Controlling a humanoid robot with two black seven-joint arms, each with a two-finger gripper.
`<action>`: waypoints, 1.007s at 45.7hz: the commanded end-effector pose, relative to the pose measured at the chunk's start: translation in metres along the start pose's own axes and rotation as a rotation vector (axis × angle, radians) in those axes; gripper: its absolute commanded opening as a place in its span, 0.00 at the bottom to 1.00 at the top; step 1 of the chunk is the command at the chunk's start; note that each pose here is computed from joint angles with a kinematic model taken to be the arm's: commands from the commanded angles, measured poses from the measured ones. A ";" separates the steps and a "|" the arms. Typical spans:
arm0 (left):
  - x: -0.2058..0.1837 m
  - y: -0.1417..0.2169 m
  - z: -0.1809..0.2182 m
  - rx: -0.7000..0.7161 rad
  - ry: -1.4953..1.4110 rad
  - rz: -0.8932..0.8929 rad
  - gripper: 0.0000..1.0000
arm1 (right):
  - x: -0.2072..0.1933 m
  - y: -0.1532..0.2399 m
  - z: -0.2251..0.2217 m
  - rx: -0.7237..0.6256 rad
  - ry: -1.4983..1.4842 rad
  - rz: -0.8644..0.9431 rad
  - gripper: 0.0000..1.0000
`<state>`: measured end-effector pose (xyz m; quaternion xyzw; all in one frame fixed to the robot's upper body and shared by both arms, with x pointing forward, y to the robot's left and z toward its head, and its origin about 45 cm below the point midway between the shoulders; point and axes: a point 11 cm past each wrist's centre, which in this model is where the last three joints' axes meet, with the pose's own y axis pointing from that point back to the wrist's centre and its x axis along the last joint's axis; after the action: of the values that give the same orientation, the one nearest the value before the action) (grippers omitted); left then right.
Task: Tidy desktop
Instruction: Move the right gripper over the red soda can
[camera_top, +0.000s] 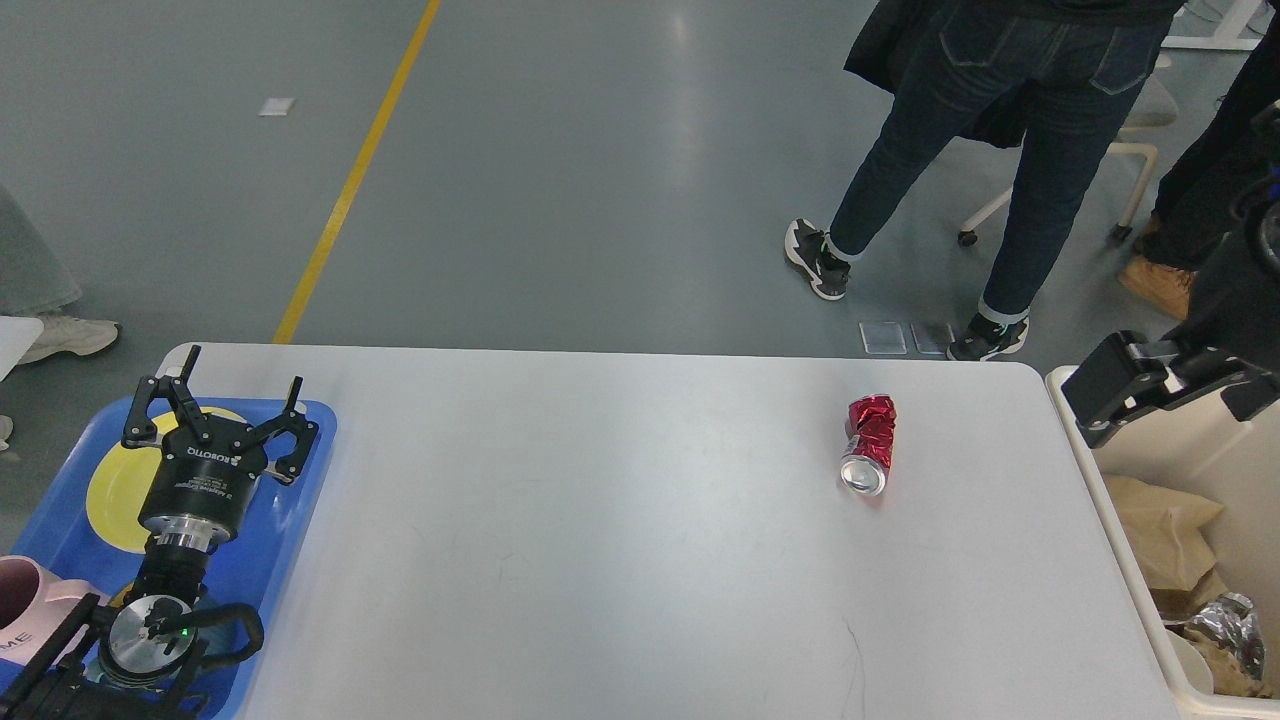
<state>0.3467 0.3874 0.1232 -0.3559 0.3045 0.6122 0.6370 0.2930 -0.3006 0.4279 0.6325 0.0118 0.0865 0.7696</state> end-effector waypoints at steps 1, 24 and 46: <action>0.000 0.000 0.000 0.000 0.002 -0.001 0.96 | 0.012 0.003 0.003 -0.008 -0.009 0.035 1.00; -0.001 0.000 0.000 0.002 0.000 -0.003 0.96 | 0.117 -0.186 -0.037 0.116 -0.158 0.203 1.00; 0.000 0.000 0.000 0.001 0.000 -0.001 0.96 | 0.124 -0.321 -0.089 0.142 -0.196 0.430 0.98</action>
<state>0.3469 0.3866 0.1234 -0.3560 0.3046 0.6110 0.6381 0.4412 -0.2553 0.1281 0.6923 -0.1767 0.1765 0.6771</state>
